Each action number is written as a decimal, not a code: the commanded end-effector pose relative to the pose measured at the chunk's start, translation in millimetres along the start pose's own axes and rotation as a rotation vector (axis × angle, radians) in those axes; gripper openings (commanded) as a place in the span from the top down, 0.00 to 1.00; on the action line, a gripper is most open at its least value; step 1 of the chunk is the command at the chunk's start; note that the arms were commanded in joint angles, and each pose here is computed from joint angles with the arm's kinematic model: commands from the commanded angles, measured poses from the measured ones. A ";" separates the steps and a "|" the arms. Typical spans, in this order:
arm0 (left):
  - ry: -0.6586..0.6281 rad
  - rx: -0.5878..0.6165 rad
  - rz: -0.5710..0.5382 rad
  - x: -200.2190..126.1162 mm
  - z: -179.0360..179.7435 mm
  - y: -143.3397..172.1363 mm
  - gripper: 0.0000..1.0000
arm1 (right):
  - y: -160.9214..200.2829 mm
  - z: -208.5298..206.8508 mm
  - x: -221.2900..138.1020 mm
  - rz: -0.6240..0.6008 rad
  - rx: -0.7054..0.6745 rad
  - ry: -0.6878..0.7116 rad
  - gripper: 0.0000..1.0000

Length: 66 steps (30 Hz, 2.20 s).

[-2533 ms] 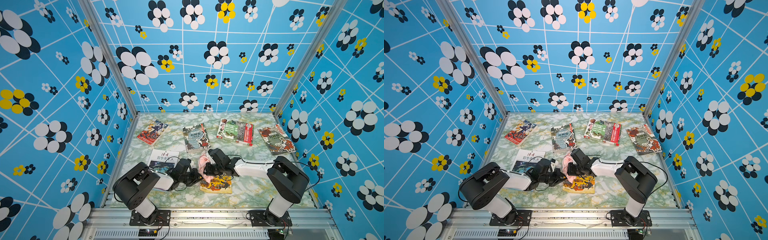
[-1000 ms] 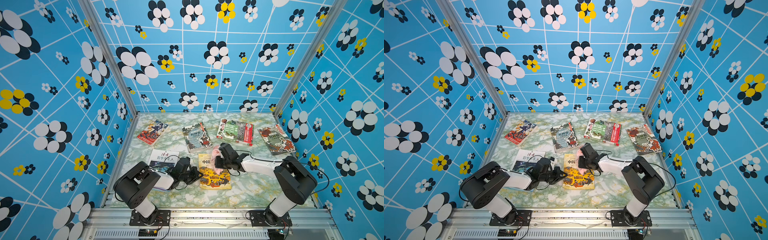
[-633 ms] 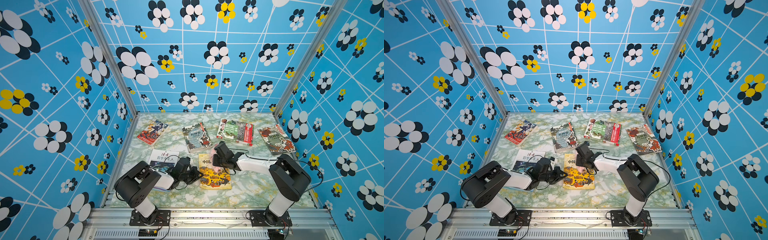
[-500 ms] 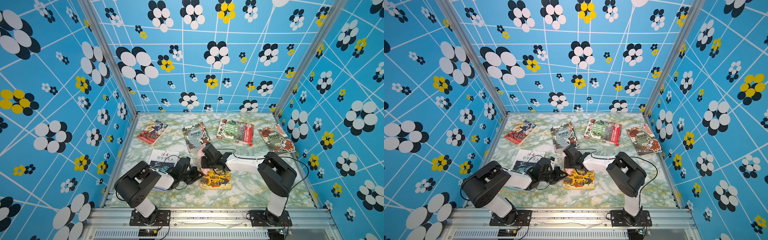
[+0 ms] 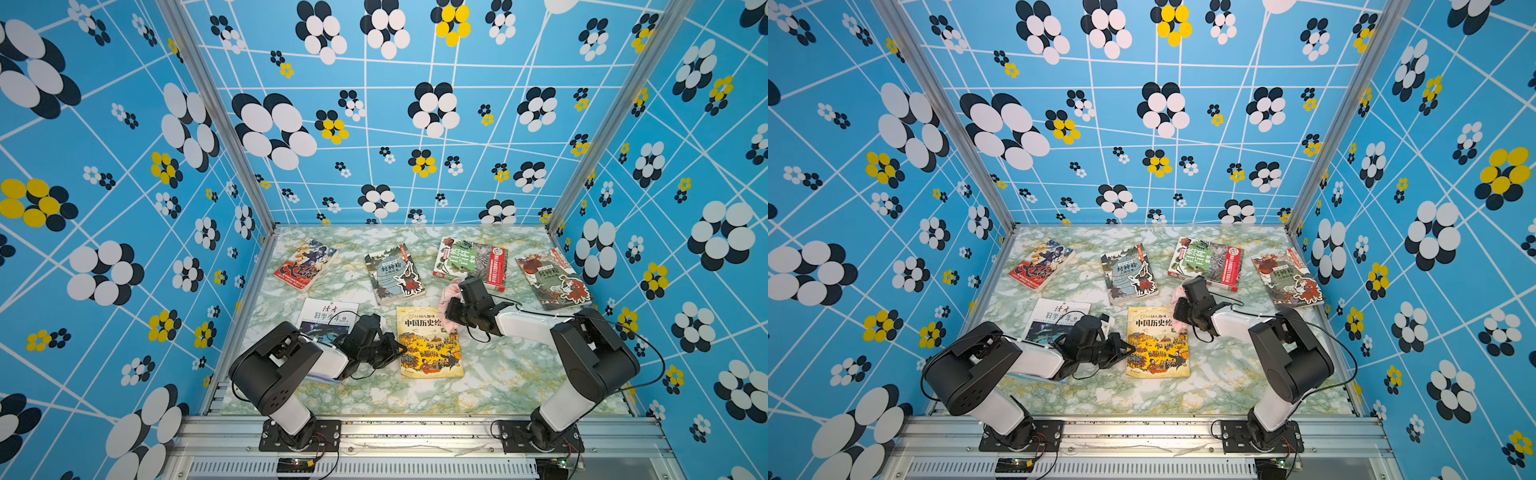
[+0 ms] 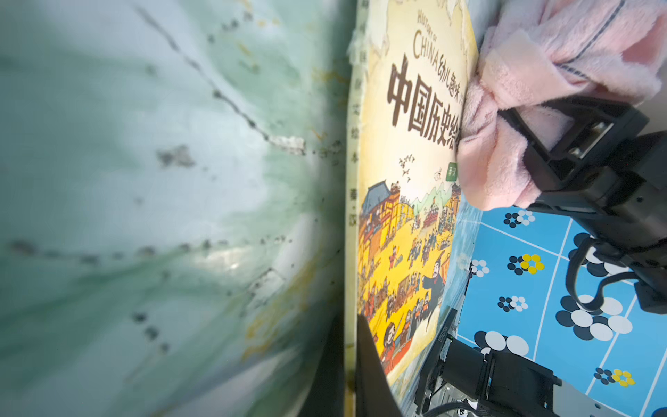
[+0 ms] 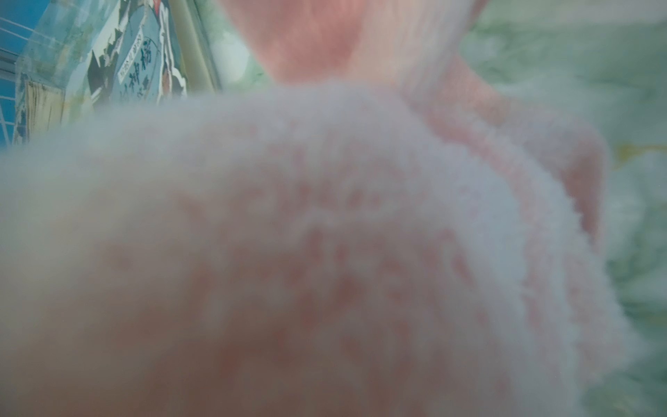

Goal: Wipe the cover of the book
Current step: Wipe the dirt from the cover of the book.

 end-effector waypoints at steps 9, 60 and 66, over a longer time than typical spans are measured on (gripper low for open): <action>-0.090 -0.034 -0.015 -1.9 15.1 2.6 0.99 | 156.2 -98.3 -71.4 0.362 -0.162 0.448 1.00; 0.064 0.265 0.001 54.6 -31.5 -115.9 0.99 | 133.1 12.3 -18.8 0.338 -0.321 -0.021 1.00; 0.071 0.274 -0.059 52.9 -31.0 -130.2 1.00 | 191.8 12.1 -41.9 0.562 -0.574 -0.086 1.00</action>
Point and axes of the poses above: each gripper's point midway between its finger pads, its own x axis out along the fingers, its own z axis along the line the jaws close on, y = z × x, the point moved 5 cm from there along -x, back along the fingers, and after that the axes turned 9 degrees about x, right-handed, at the moved point
